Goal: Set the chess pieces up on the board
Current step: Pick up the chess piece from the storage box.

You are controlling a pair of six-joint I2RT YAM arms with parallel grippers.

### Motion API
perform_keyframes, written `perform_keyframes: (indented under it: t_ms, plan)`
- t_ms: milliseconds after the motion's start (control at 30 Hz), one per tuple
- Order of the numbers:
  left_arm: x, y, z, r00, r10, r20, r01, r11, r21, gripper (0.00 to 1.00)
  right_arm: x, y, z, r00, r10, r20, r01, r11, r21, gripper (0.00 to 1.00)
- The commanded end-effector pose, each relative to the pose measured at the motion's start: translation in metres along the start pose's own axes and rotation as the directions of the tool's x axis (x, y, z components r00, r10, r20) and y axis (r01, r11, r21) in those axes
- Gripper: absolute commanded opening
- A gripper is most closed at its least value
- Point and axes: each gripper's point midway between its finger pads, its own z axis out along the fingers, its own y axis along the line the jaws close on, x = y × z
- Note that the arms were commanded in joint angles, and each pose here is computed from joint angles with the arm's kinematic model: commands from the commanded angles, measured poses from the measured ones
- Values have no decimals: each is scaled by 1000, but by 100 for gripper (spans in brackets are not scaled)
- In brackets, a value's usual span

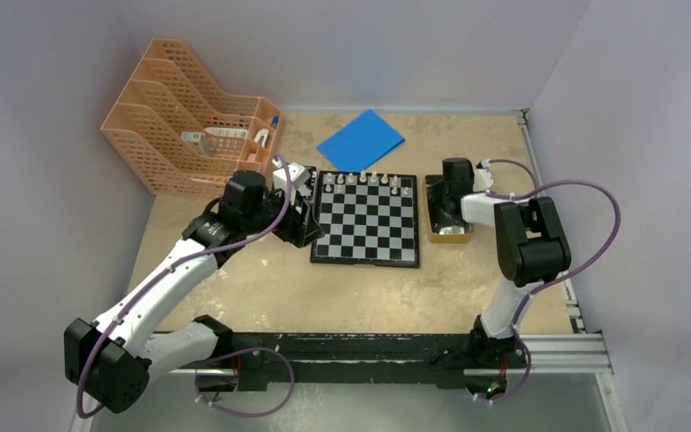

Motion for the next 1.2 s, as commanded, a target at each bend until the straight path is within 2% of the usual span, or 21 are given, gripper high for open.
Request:
perform_keyframes:
  t_ms: [0, 267, 400, 467, 567, 767, 967, 1167]
  plan:
    - [-12, -1, -3, 998, 32, 52, -32, 999, -6, 66, -6, -11, 4, 997, -73, 9, 72, 995, 72, 23]
    - [-10, -1, -2, 999, 33, 43, -33, 999, 3, 66, -2, -19, 5, 983, -182, -29, 184, 978, 100, 18]
    - [-9, -1, -1, 999, 31, 37, -31, 1000, 3, 66, -11, -17, 2, 970, -245, -7, 244, 964, 109, 16]
    - [-8, -1, 0, 999, 28, 32, -28, 1000, 8, 66, -14, -20, 0, 961, -276, -9, 275, 953, 126, 18]
    - [-7, -3, 1, 999, 25, 24, -26, 1000, 18, 66, -13, -23, -3, 947, -320, -34, 322, 937, 139, 25]
    - [-9, 0, -2, 999, 27, 33, -27, 1000, 0, 66, -5, -30, -1, 920, -381, -98, 392, 908, 147, 26]
    - [-9, 0, -1, 999, 28, 32, -28, 1000, -5, 66, -5, -37, 4, 907, -410, -97, 421, 891, 170, 29]
    - [-10, 0, -3, 999, 31, 38, -31, 999, -8, 66, -13, -37, -6, 900, -430, -70, 436, 885, 165, 17]
